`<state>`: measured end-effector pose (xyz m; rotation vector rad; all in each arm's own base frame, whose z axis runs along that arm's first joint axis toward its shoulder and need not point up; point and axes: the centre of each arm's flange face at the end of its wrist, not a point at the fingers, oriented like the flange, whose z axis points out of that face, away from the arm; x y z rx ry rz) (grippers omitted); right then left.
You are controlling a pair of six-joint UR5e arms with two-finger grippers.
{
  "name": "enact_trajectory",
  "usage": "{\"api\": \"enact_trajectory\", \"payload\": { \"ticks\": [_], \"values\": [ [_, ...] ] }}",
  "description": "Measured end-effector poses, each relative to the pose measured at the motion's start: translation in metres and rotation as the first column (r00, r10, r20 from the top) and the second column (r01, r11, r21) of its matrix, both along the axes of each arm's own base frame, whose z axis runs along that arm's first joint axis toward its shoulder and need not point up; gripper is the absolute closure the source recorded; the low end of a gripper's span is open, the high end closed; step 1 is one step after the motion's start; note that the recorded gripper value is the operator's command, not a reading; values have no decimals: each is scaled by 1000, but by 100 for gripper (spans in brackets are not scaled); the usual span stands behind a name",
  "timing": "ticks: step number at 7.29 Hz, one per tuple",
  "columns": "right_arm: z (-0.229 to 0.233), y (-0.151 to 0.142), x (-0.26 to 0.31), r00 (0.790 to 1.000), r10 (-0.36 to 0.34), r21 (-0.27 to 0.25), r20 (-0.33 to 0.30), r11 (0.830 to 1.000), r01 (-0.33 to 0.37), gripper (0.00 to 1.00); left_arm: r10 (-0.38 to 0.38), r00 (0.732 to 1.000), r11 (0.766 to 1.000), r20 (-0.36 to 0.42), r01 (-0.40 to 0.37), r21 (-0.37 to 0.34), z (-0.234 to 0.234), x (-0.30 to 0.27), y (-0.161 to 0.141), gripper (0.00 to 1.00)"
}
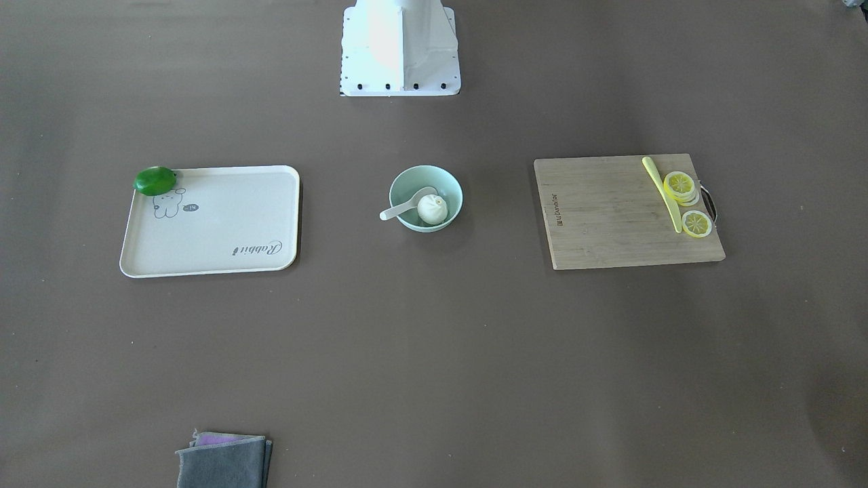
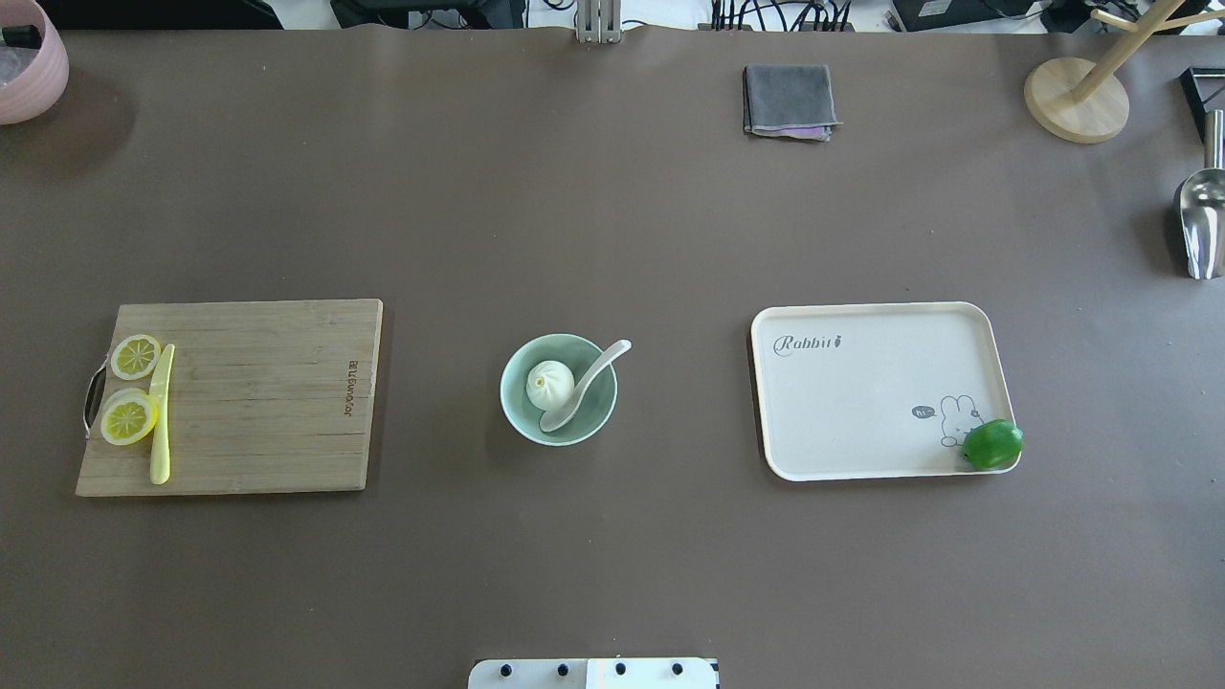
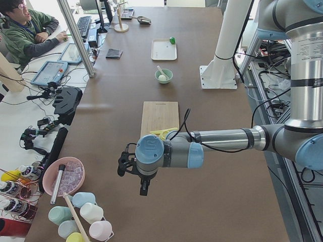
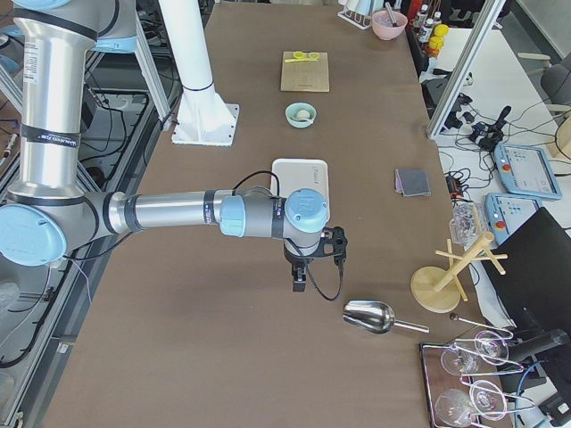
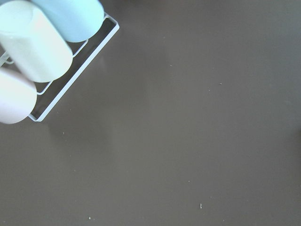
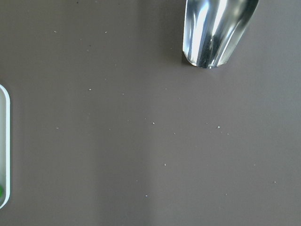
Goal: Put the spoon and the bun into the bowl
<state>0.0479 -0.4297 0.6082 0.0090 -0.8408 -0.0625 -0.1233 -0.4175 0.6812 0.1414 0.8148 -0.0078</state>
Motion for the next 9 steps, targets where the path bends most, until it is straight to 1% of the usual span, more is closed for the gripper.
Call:
{"api": "enact_trajectory", "payload": {
  "ticks": [2,3,6,9],
  "values": [
    [-2,-1,0,1000,-1,5,-4,1000,1,0,-6,996,1000,91,7,-8,6,-7,14,2],
    [-3,-1,0,1000,-2,8,-4,1000,2,0,-7,994,1000,109,7,3,0,-9,16,1],
    [-3,-1,0,1000,-7,16,-5,1000,7,0,-8,993,1000,117,6,17,-5,-9,16,1],
    [-1,0,-2,1000,-14,12,-6,1000,14,0,-7,993,1000,115,5,20,-6,-8,16,1]
  ]
}}
